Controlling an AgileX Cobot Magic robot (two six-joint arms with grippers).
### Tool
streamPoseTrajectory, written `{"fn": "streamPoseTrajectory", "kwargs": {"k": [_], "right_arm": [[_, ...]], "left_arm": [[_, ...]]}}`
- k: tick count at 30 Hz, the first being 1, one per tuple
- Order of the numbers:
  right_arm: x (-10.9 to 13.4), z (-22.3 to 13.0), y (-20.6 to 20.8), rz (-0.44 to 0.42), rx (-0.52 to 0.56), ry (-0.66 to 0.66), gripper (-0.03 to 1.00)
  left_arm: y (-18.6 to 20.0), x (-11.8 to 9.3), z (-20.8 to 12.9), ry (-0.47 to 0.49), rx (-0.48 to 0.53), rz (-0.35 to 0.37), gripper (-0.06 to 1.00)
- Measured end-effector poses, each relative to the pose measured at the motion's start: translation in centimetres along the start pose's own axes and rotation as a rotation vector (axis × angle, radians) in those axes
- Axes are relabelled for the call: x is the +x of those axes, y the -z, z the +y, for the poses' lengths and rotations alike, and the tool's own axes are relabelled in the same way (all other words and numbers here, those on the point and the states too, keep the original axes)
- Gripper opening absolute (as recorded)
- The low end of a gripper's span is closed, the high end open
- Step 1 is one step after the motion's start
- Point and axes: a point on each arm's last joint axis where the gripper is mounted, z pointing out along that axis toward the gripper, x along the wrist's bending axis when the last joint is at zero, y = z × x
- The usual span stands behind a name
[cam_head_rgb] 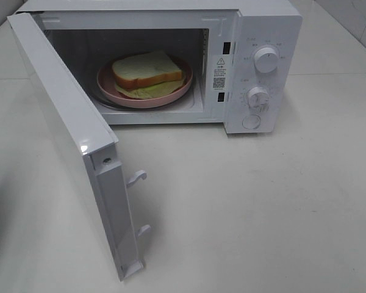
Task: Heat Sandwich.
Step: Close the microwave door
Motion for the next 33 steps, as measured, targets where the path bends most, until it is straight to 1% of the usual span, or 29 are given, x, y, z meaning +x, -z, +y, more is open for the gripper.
{"fn": "streamPoseTrajectory", "kwargs": {"k": [6,7,8,12,14,15,16,17,18,19,20,21,23,27,28,31,33], "right_arm": [[0.0,0.0,0.0,0.000,0.000,0.000,0.76],[0.0,0.0,0.0,0.000,0.000,0.000,0.76],[0.0,0.0,0.0,0.000,0.000,0.000,0.76],[0.0,0.0,0.0,0.000,0.000,0.000,0.76],[0.0,0.0,0.0,0.000,0.000,0.000,0.76],[0.0,0.0,0.0,0.000,0.000,0.000,0.76],[0.0,0.0,0.0,0.000,0.000,0.000,0.76],[0.0,0.0,0.0,0.000,0.000,0.000,0.76],[0.0,0.0,0.0,0.000,0.000,0.000,0.76],[0.0,0.0,0.0,0.000,0.000,0.000,0.76],[0.0,0.0,0.0,0.000,0.000,0.000,0.76],[0.0,0.0,0.0,0.000,0.000,0.000,0.76],[0.0,0.0,0.0,0.000,0.000,0.000,0.76],[0.0,0.0,0.0,0.000,0.000,0.000,0.76],[0.0,0.0,0.0,0.000,0.000,0.000,0.76],[0.0,0.0,0.0,0.000,0.000,0.000,0.76],[0.0,0.0,0.0,0.000,0.000,0.000,0.76]], "left_arm": [[-1.4,-0.4,-0.6,-0.034,-0.002,-0.039,0.00],[-1.9,-0.6,-0.9,-0.035,-0.005,-0.061,0.00],[-1.9,-0.6,-0.9,-0.035,-0.005,-0.061,0.00],[-2.8,-1.1,-1.4,-0.042,-0.013,-0.116,0.00],[-3.0,-1.3,-1.5,-0.042,-0.011,-0.128,0.00],[-3.2,-1.6,-1.6,-0.046,-0.006,-0.144,0.00],[-3.7,-2.3,-1.6,-0.058,0.002,-0.182,0.00],[-3.9,-2.7,-1.4,-0.063,-0.001,-0.201,0.00],[-3.9,-2.7,-1.4,-0.063,-0.001,-0.201,0.00],[-4.2,-3.3,-1.3,-0.070,-0.001,-0.226,0.00],[-4.7,-4.3,-1.1,-0.083,-0.002,-0.269,0.00],[-5.0,-4.8,-1.1,-0.088,-0.004,-0.288,0.00],[-5.2,-5.1,-1.2,-0.090,-0.001,-0.300,0.00],[-6.2,-6.7,-1.8,-0.102,0.017,-0.362,0.00],[-6.2,-6.7,-1.8,-0.102,0.017,-0.362,0.00],[-6.7,-8.2,-2.5,-0.114,0.047,-0.415,0.00],[-6.9,-8.5,-2.7,-0.112,0.049,-0.424,0.00]]}}
